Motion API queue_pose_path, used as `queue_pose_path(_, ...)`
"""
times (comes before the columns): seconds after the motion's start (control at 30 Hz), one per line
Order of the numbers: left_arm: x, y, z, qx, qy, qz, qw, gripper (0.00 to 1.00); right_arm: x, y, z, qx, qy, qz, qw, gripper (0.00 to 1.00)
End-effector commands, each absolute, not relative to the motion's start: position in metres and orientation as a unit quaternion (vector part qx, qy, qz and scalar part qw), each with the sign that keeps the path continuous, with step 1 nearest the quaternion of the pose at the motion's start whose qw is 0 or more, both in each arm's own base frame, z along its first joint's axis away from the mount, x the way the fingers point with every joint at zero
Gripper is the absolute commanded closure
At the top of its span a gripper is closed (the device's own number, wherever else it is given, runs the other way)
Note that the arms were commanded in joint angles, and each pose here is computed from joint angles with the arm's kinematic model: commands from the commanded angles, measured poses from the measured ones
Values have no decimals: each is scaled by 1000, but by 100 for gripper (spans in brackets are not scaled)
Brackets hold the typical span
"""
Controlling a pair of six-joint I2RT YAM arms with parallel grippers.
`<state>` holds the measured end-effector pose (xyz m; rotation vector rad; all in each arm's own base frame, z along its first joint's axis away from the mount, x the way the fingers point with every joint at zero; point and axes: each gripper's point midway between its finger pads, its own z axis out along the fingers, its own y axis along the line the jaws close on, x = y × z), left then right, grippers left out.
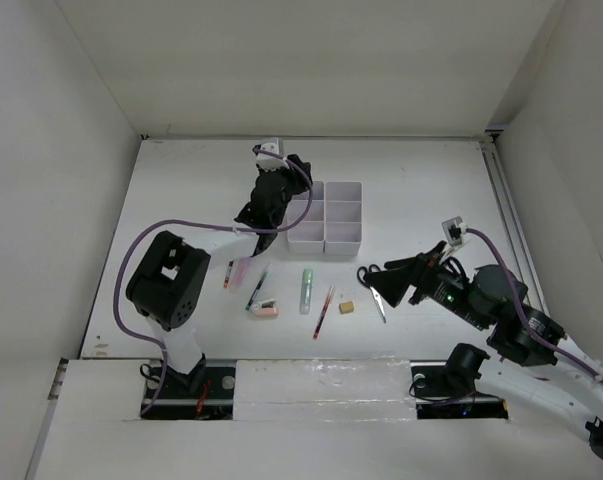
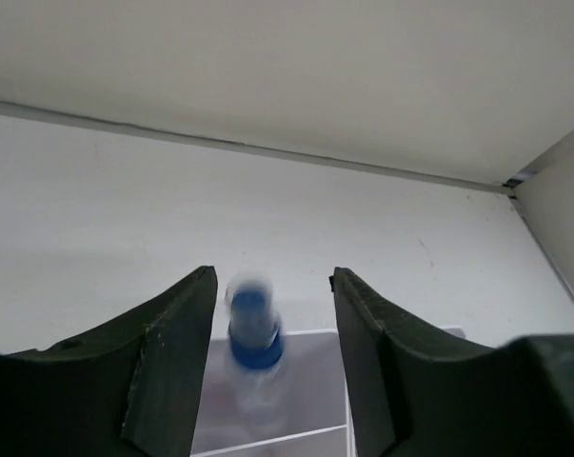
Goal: Sort the stationery into containers
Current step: Place the stationery into the container, then grab a piece of stationery with the right arm
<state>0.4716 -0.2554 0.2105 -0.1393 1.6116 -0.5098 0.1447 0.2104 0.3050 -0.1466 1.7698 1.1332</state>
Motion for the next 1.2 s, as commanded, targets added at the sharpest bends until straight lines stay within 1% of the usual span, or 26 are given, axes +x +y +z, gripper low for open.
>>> queue_pose_path(0.0, 460, -256, 265, -63, 661, -269, 698, 51, 153, 204, 311, -43, 729, 453, 511, 0)
queue_pose_path(0.03, 456, -256, 266, -58, 661, -273, 696, 45, 156, 203, 312, -33, 733, 449, 511, 0)
queue_pose_path(0.07, 452, -256, 278, -54, 652, -283, 702, 35, 160, 198, 308, -21, 738, 433, 516, 0)
queue_pose_path(0.1, 448, -256, 281, -51, 650, -287, 702, 6, 164, 198, 302, -9, 748, 423, 512, 0)
queue_pose_path(0.13, 446, -255, 284, -51, 650, -287, 702, 0, 169, 198, 297, -1, 757, 411, 508, 0)
queue_pose_path(0.27, 436, -251, 300, -47, 648, -292, 702, 0, 184, 191, 279, 47, 789, 363, 494, 0)
queue_pose_path(0.3, 431, -250, 316, -49, 641, -303, 704, 0, 192, 179, 274, 76, 796, 333, 499, 0)
queue_pose_path(0.4, 424, -247, 327, -56, 660, -303, 685, 0, 208, 161, 253, 150, 812, 276, 491, 0)
queue_pose_path(0.43, 418, -244, 338, -63, 658, -311, 683, 0, 218, 149, 247, 177, 813, 252, 495, 0)
queue_pose_path(0.5, 411, -242, 341, -61, 678, -307, 665, 0, 228, 142, 227, 194, 827, 219, 479, 0)
queue_pose_path(0.53, 403, -237, 352, -65, 676, -312, 664, 0, 231, 142, 218, 197, 833, 218, 468, 0)
queue_pose_path(0.57, 397, -234, 344, -70, 694, -308, 647, 0, 240, 132, 211, 217, 833, 207, 465, 0)
queue_pose_path(0.6, 391, -230, 349, -70, 696, -307, 645, 0, 242, 130, 195, 213, 843, 195, 453, 0)
queue_pose_path(0.67, 375, -216, 364, -88, 693, -308, 646, 0, 251, 136, 191, 200, 844, 227, 442, 0)
queue_pose_path(0.73, 365, -199, 352, -117, 717, -283, 627, 0, 254, 138, 170, 182, 859, 226, 423, 0)
queue_pose_path(0.77, 355, -189, 355, -130, 718, -278, 624, 0, 255, 138, 166, 184, 860, 227, 418, 0)
queue_pose_path(0.8, 350, -175, 340, -146, 743, -251, 603, 0, 257, 136, 163, 188, 861, 222, 416, 0)
queue_pose_path(0.9, 336, -145, 332, -199, 758, -238, 574, 0, 256, 133, 153, 190, 867, 211, 409, 0)
queue_pose_path(0.93, 327, -137, 321, -204, 774, -219, 558, 0, 254, 135, 149, 191, 867, 211, 408, 1)
queue_pose_path(1.0, 315, -123, 316, -235, 777, -203, 548, 0, 254, 136, 140, 189, 873, 202, 402, 1)
queue_pose_path(1.03, 306, -116, 303, -241, 793, -183, 529, 0, 254, 136, 138, 189, 875, 199, 399, 1)
queue_pose_path(1.13, 290, -102, 296, -271, 796, -167, 515, 0, 253, 135, 118, 188, 889, 179, 376, 6)
queue_pose_path(1.17, 283, -98, 292, -273, 802, -160, 506, 0, 256, 136, 120, 184, 890, 177, 377, 9)
